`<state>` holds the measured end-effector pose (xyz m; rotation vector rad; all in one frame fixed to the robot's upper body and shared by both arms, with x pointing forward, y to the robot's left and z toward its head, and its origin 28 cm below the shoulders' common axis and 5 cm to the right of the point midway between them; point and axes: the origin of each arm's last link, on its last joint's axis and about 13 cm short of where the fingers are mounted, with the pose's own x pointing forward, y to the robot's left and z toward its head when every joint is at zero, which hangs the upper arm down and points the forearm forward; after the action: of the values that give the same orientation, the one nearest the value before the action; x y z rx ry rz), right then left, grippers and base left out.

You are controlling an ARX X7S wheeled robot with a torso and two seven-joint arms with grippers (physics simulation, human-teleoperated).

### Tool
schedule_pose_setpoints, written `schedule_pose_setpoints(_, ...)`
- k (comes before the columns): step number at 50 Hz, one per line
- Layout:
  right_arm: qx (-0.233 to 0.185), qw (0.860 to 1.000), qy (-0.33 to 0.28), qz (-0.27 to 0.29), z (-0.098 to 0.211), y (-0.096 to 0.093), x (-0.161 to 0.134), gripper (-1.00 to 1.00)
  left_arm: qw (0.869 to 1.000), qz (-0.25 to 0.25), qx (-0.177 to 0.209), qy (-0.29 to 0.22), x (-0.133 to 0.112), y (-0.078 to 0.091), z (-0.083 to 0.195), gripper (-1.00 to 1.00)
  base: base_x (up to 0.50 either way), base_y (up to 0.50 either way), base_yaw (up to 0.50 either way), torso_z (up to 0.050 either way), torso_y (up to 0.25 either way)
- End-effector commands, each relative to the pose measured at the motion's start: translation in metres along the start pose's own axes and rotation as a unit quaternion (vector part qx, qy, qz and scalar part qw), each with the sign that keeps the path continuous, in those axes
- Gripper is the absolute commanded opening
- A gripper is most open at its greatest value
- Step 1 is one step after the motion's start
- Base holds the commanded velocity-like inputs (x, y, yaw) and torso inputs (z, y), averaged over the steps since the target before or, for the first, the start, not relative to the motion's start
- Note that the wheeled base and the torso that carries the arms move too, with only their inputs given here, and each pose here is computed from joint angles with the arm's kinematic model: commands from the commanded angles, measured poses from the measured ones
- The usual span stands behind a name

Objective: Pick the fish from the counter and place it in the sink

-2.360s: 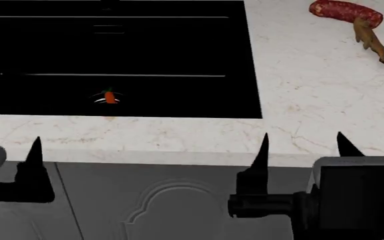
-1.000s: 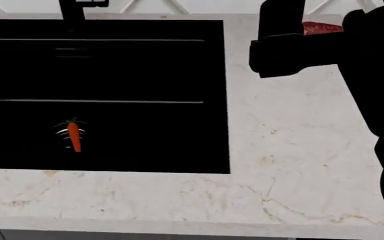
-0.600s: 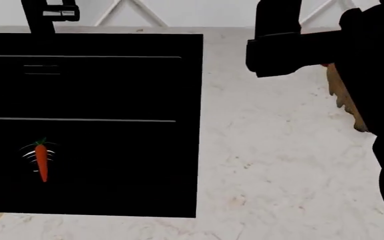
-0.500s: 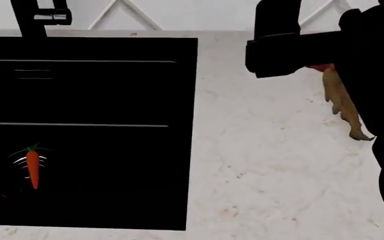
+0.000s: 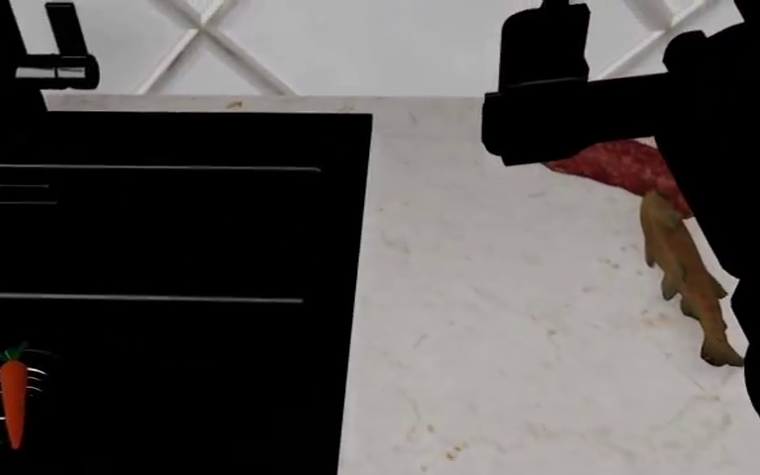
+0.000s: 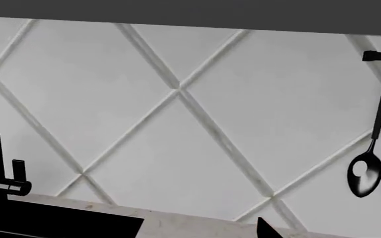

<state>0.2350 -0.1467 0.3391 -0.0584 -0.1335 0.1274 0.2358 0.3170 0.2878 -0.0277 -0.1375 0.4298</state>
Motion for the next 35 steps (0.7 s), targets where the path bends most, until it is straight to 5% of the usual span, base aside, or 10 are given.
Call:
schedule_pose_setpoints(1,0.006,1.000,0.004,0.001,0.0002,-0.0014,0.0024,1.00,1.000,0.008,-0.013,0.004,0.0029,0.0005,-0.0003,1.00,0.08,0.12,0.00,0.000,0.000)
schedule_pose_setpoints(25,0.026,1.000,0.001,-0.006,0.0010,-0.0030,0.0019,1.00,1.000,0.005,-0.013,0.002,0.0031,-0.0012,0.0020,1.00,0.01,0.13,0.00,0.000,0.000)
schedule_pose_setpoints(35,0.021,1.000,-0.001,0.000,0.0001,-0.0019,0.0013,1.00,1.000,0.006,-0.013,0.000,0.0024,-0.0001,0.0029,1.00,0.13,-0.36,0.00,0.000,0.000)
